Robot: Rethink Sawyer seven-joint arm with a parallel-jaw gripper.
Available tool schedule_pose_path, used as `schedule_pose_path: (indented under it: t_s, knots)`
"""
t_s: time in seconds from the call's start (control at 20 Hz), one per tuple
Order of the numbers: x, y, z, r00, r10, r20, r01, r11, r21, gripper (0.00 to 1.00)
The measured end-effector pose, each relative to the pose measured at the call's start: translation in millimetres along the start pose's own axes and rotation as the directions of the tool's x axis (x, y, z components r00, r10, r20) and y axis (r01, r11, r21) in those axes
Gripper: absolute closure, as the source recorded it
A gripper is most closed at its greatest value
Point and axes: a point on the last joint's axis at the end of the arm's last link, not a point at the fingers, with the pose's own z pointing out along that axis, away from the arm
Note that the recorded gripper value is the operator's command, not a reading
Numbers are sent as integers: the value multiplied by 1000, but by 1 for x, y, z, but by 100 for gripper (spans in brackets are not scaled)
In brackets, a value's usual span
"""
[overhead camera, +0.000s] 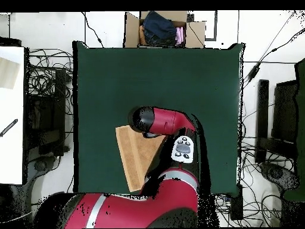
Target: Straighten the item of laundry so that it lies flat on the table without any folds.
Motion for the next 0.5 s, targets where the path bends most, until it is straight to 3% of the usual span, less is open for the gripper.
schedule_pose_path:
  t_s: [0.5]
  knots:
    - [7, 5, 33, 1000, -4, -29, 4, 1000, -12, 0]
